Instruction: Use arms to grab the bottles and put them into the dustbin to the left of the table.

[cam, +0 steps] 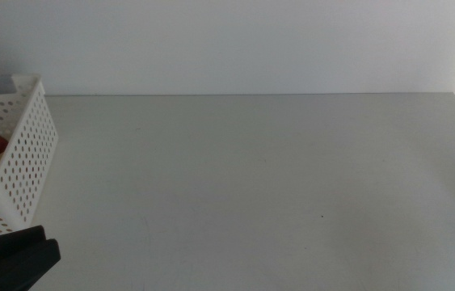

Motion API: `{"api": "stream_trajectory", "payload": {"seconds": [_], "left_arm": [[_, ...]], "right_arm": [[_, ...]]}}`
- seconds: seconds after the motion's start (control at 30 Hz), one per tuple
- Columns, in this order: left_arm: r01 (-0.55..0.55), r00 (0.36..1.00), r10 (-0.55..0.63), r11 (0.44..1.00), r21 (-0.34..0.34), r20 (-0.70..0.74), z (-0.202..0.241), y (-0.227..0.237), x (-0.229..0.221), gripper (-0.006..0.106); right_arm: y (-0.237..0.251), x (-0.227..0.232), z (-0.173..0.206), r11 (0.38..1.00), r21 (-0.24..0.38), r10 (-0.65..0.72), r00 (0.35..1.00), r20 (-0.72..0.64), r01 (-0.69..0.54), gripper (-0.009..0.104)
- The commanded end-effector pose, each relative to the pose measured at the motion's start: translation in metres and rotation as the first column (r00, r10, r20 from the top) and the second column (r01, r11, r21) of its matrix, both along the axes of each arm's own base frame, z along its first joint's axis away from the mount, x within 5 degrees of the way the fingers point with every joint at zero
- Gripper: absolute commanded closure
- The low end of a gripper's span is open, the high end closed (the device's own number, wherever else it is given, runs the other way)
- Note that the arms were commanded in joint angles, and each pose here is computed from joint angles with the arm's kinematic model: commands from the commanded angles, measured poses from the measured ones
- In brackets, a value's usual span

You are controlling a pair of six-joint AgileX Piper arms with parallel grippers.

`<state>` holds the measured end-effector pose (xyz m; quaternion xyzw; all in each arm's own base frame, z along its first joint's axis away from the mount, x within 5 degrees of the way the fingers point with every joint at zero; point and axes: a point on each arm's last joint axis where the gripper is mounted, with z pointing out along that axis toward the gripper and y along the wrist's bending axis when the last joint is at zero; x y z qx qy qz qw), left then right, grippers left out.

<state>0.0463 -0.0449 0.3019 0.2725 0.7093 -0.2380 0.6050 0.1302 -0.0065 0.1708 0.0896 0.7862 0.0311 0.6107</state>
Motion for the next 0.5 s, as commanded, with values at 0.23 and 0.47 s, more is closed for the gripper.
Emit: {"api": "stream_trajectory", "payload": {"seconds": [0.23, 0.47], "left_arm": [[-0.003, 0.998, 0.008, 0.997, -0.076, 0.066, 0.016, 0.000, 0.001, 0.083], [-0.003, 0.998, 0.008, 0.997, -0.076, 0.066, 0.016, 0.000, 0.001, 0.083]], "right_arm": [[-0.030, -0.001, 0.008, 0.978, -0.017, -0.205, 0.976, 0.078, 0.207, 0.033], [-0.034, -0.002, 0.009, 0.976, -0.049, -0.206, 0.975, 0.083, 0.210, 0.033]]}}
